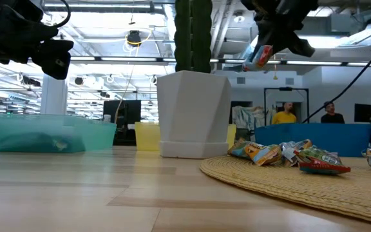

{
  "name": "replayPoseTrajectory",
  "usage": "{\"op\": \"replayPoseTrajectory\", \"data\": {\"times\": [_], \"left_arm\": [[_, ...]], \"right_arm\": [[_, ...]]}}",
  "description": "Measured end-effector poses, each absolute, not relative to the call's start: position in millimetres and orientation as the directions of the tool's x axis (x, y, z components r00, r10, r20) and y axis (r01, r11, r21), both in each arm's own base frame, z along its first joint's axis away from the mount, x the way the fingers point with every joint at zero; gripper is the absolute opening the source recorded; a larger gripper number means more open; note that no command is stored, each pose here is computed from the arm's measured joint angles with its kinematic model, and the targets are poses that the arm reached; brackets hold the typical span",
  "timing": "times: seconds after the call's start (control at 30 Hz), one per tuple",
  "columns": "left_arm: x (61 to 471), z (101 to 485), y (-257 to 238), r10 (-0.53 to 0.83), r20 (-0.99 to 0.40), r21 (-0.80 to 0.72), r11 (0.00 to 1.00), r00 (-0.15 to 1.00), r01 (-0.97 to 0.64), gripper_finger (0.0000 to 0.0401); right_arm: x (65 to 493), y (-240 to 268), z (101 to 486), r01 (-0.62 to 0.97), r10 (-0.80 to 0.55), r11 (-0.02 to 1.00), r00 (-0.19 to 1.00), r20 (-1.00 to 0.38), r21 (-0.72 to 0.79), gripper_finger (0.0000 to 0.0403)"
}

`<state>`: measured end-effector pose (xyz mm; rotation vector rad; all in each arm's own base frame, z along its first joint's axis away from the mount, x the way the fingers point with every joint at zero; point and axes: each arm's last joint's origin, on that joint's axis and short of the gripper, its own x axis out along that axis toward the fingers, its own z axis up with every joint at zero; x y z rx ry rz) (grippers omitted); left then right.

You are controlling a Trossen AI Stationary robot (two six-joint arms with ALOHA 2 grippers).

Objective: Pick and place Granola Bars by type
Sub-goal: Put the red granola bar into the yellow bin

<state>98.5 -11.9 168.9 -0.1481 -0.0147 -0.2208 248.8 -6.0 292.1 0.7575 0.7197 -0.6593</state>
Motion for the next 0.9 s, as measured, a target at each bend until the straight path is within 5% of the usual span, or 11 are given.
{"op": "replayPoseTrajectory", "data": {"times": [0.53,0.9], "left_arm": [[98,169,-12,-0.217,0.030,-0.145,0.965,0.976,0.219,0.0144],[99,169,-12,-0.212,0.030,-0.145,0.966,0.977,0.214,0.0144]], "right_arm": [[245,-77,306,0.705,-0.409,0.662,0.623,-0.667,0.253,0.0016],[263,-116,289,0.630,-0.355,0.737,0.669,-0.653,0.245,0.0011]]}}
